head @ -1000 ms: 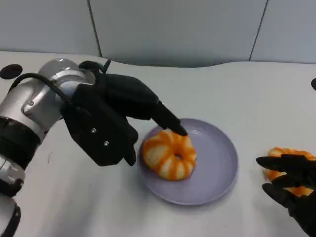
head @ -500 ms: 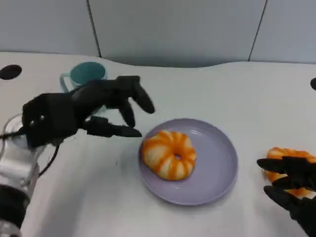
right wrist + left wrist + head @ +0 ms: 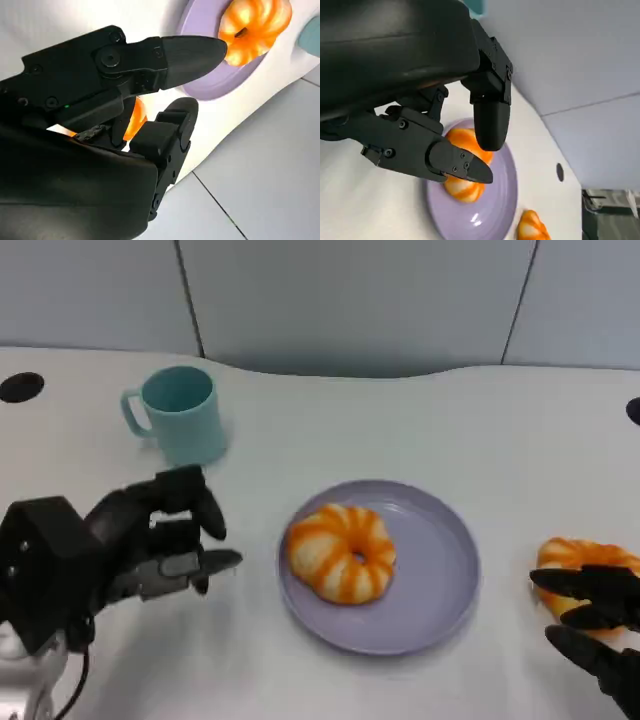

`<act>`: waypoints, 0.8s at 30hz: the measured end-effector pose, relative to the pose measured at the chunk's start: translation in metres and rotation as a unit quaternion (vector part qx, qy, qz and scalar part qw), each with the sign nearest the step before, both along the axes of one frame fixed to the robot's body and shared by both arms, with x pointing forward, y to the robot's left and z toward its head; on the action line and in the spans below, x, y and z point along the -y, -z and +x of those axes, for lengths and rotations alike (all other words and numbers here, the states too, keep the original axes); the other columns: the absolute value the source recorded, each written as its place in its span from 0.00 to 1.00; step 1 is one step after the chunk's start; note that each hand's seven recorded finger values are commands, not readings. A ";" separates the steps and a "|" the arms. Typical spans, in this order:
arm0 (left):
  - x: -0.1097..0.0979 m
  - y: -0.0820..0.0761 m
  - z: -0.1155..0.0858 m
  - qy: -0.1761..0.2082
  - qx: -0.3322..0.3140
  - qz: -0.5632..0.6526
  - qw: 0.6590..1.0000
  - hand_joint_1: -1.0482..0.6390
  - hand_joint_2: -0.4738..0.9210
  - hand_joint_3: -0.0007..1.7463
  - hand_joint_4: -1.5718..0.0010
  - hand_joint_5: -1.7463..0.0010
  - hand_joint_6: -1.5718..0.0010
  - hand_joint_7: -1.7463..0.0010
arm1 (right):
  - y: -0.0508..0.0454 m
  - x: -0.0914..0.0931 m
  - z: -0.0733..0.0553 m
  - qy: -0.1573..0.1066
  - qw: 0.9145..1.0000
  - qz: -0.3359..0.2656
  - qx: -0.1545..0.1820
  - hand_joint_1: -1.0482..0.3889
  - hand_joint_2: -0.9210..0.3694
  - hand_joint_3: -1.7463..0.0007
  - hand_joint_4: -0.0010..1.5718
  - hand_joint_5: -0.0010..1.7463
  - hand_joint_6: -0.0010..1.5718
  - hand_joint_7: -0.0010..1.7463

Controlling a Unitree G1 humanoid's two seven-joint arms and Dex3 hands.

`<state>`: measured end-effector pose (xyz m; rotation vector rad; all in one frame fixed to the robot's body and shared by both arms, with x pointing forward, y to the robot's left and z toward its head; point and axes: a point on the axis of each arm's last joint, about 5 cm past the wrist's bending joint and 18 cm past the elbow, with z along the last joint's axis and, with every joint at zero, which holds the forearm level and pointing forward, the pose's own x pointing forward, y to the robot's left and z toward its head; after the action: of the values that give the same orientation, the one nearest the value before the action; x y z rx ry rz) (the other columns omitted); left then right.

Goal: Grasp the bread from the table and place it into the plate.

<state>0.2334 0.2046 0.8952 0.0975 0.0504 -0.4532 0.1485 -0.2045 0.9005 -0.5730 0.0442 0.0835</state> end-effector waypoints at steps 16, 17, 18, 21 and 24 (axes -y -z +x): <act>-0.006 0.010 -0.011 -0.056 -0.147 0.079 0.984 0.51 0.98 0.00 0.48 0.00 0.60 0.00 | 0.0048 0.006 -0.001 -0.009 1.000 0.000 0.005 0.54 0.00 0.81 0.44 0.34 0.53 0.00; -0.005 0.011 -0.010 -0.055 -0.148 0.082 0.984 0.50 0.98 0.00 0.47 0.00 0.60 0.00 | 0.0050 0.007 -0.001 -0.009 1.000 -0.001 0.005 0.54 0.00 0.81 0.44 0.34 0.53 0.00; -0.005 0.013 -0.009 -0.054 -0.149 0.083 0.984 0.49 0.97 0.00 0.47 0.00 0.59 0.00 | 0.0051 0.008 -0.001 -0.009 1.000 -0.002 0.006 0.55 0.00 0.81 0.44 0.34 0.53 0.00; -0.004 0.017 -0.007 -0.048 -0.143 0.093 0.984 0.48 0.96 0.00 0.46 0.00 0.58 0.00 | 0.0063 0.010 -0.001 -0.012 1.000 -0.004 0.009 0.55 0.00 0.82 0.44 0.34 0.53 0.01; -0.003 0.022 -0.007 -0.042 -0.140 0.110 0.983 0.47 0.96 0.00 0.46 0.00 0.57 0.00 | 0.0101 0.013 0.001 -0.011 1.000 -0.004 0.005 0.55 0.00 0.83 0.44 0.35 0.54 0.01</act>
<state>0.2269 0.2074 0.8734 0.2472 0.3803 -0.3727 0.1492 -0.2177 0.8903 -0.5818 0.0287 0.1026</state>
